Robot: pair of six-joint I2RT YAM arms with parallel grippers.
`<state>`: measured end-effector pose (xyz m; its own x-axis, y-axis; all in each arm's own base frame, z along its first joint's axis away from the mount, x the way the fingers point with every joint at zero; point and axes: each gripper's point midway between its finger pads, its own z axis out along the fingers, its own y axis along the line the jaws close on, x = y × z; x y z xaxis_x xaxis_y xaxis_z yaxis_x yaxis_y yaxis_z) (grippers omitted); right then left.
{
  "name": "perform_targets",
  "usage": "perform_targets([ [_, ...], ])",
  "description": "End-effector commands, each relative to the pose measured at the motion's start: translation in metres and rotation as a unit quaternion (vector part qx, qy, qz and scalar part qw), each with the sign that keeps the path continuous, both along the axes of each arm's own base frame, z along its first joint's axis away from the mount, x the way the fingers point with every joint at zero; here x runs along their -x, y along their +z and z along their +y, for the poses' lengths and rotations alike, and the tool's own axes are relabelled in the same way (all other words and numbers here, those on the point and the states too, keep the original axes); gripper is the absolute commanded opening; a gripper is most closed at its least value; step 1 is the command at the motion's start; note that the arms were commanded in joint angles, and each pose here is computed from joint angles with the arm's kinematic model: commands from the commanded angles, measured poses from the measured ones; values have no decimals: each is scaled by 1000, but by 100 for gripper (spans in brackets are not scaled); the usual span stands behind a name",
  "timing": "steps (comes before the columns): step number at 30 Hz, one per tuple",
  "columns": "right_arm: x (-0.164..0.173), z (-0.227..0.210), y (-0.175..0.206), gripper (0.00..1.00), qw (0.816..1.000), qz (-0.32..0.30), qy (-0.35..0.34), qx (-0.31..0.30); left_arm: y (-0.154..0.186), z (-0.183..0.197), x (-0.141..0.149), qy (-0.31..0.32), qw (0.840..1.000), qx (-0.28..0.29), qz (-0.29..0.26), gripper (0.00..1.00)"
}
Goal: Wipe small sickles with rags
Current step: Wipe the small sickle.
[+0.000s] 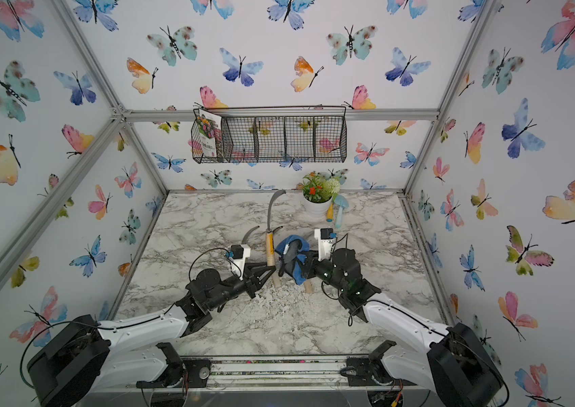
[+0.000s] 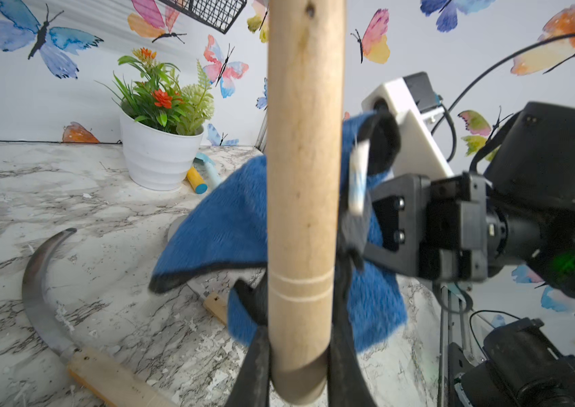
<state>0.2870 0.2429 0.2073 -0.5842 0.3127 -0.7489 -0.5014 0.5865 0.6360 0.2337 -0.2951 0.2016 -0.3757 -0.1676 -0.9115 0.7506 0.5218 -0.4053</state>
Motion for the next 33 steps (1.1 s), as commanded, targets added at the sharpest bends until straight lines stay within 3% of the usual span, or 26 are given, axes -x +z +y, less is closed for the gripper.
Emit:
perform_targets([
  [1,5,-10,-2,2,999,25,19,-30,7,-6,1,19,999,-33,-38,0],
  [7,7,-9,-6,2,998,38,40,-39,0,-25,6,7,996,-73,-49,0],
  [16,15,17,-23,2,986,83,121,-84,-25,-44,-9,9,991,-130,-14,0],
  [33,22,13,-16,2,983,58,126,-120,-56,-66,-20,-5,982,-183,35,0],
])
